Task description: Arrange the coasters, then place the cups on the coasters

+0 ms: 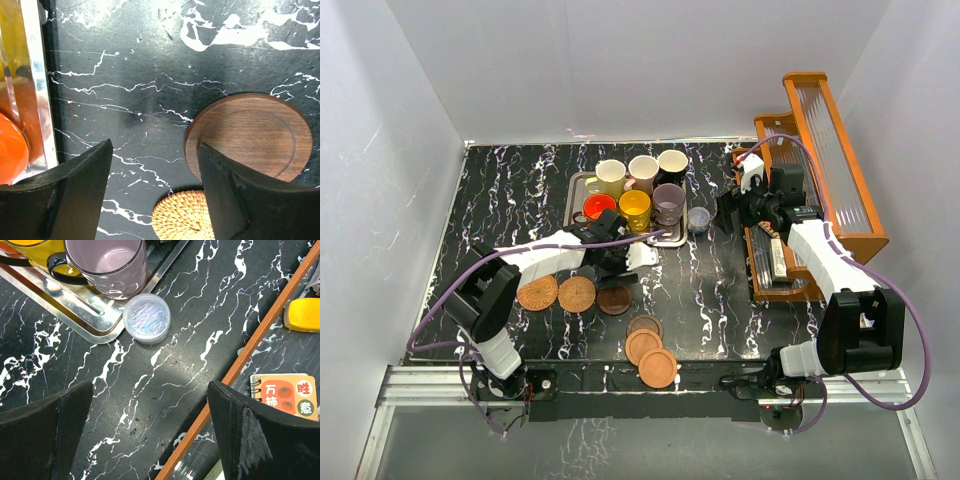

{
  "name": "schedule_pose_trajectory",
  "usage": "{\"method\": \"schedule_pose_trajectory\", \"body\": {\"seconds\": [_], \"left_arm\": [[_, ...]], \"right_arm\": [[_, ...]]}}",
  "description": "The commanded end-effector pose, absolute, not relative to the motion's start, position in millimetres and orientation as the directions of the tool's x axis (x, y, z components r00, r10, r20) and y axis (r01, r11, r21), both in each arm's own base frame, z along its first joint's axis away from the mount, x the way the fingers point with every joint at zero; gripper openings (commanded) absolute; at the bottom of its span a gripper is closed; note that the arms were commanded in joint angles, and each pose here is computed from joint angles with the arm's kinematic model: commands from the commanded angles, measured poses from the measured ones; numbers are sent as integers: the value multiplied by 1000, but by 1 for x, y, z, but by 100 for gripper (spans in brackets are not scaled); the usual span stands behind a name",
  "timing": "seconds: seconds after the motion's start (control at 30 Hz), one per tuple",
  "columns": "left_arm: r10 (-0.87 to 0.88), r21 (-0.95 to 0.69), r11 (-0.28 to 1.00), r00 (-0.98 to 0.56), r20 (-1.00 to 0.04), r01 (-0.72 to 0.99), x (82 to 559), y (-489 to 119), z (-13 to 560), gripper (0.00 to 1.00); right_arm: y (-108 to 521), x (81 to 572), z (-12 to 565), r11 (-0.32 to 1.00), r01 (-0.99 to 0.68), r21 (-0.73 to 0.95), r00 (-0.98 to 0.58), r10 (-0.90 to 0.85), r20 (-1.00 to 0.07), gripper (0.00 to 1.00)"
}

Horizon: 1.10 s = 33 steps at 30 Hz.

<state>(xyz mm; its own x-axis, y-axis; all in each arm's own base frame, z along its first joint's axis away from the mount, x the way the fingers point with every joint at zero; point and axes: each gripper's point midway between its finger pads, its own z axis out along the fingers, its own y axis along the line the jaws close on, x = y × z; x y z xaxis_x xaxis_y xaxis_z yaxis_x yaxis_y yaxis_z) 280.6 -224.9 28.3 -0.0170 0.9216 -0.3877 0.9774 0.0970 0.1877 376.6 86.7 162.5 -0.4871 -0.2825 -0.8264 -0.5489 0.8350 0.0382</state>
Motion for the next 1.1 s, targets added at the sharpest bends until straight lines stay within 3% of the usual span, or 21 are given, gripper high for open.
{"method": "schedule_pose_trajectory", "body": {"seconds": [0.0, 0.23, 0.6, 1.07], "left_arm": [[960, 213, 89, -27, -279, 973, 281, -196, 16, 67], [946, 217, 107, -32, -323, 970, 285, -203, 30, 67], [846, -19, -11, -1, -534, 1000, 238, -265, 74, 68], [846, -91, -194, 119, -520, 977, 183, -314, 48, 69]], "right_arm": [[86, 383, 177, 830, -557, -1, -424, -286, -859, 98], [85, 383, 178, 830, -558, -3, -421, -286, -861, 98], [82, 383, 178, 836, -548, -3, -426, -282, -859, 98], [76, 383, 181, 844, -537, -2, -424, -271, -864, 98]]}}
